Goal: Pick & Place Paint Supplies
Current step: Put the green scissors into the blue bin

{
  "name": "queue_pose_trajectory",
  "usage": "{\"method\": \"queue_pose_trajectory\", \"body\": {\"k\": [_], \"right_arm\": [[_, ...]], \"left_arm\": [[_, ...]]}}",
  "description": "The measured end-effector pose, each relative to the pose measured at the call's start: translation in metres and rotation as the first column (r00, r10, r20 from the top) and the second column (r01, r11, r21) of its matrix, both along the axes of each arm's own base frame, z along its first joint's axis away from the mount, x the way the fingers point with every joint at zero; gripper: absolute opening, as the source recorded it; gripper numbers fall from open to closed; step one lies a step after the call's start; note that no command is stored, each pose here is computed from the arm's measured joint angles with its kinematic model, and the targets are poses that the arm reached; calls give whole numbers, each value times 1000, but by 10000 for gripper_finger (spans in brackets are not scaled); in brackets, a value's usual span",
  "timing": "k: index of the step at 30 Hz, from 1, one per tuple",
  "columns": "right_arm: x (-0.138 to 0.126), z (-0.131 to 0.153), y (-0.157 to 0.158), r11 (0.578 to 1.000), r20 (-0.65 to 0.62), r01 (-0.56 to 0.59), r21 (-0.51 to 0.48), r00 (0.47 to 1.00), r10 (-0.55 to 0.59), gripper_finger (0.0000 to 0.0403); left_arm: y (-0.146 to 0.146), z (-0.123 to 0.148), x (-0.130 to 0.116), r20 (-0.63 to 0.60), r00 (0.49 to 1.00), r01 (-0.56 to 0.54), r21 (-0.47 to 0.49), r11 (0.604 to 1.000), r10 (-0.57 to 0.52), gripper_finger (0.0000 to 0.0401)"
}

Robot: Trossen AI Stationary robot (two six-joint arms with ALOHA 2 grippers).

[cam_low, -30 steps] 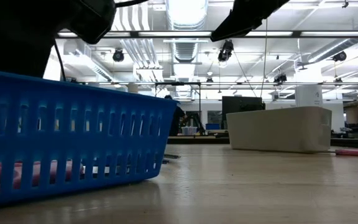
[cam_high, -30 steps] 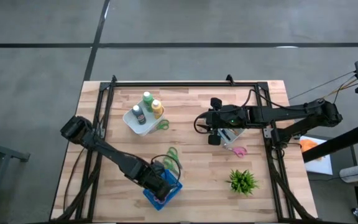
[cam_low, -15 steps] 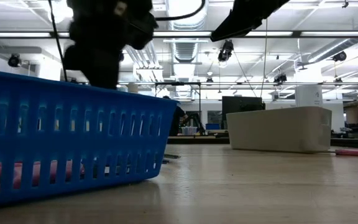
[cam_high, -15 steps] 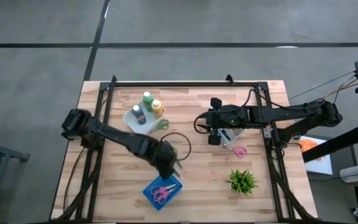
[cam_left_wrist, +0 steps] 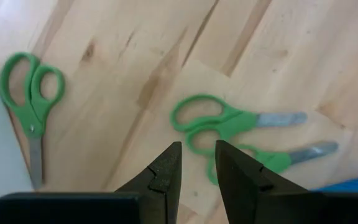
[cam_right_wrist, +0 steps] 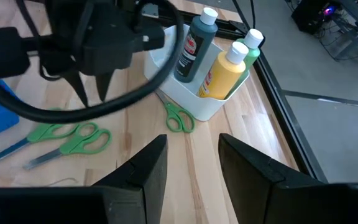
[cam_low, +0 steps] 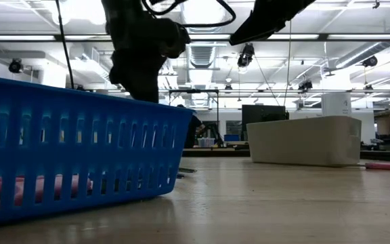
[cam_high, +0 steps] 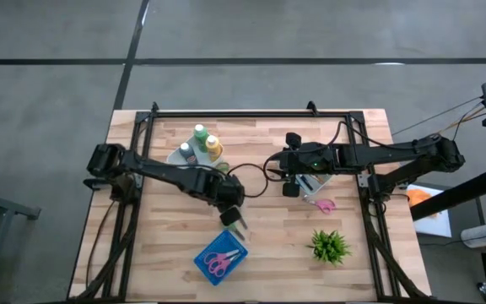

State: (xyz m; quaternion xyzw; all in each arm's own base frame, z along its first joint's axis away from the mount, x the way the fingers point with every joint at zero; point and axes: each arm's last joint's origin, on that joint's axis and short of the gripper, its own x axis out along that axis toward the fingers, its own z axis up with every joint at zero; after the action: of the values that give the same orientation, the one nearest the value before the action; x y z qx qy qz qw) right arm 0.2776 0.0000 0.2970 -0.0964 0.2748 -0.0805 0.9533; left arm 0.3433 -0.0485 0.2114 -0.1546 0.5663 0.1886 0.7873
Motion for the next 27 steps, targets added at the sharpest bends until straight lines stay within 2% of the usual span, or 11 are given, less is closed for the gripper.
{"method": "queue_pose_trajectory", "body": {"k": [6, 13, 19, 27], "right_arm": [[0, 0, 0, 1000, 0, 0, 0, 1000, 0, 143], [0, 0, 0, 1000, 0, 0, 0, 1000, 0, 143], [0, 0, 0, 1000, 0, 0, 0, 1000, 0, 143], [0, 0, 0, 1000, 0, 0, 0, 1000, 0, 143]], "left_arm": [[8, -9, 3, 35, 999, 25, 2, 1000, -26, 99], [20, -31, -4, 21, 1000, 24, -80, 997, -23, 99], [28, -40, -3, 56, 997, 60, -101, 993, -55, 99], [32, -65, 3, -4, 994, 111, -107, 988, -112, 99]]}}
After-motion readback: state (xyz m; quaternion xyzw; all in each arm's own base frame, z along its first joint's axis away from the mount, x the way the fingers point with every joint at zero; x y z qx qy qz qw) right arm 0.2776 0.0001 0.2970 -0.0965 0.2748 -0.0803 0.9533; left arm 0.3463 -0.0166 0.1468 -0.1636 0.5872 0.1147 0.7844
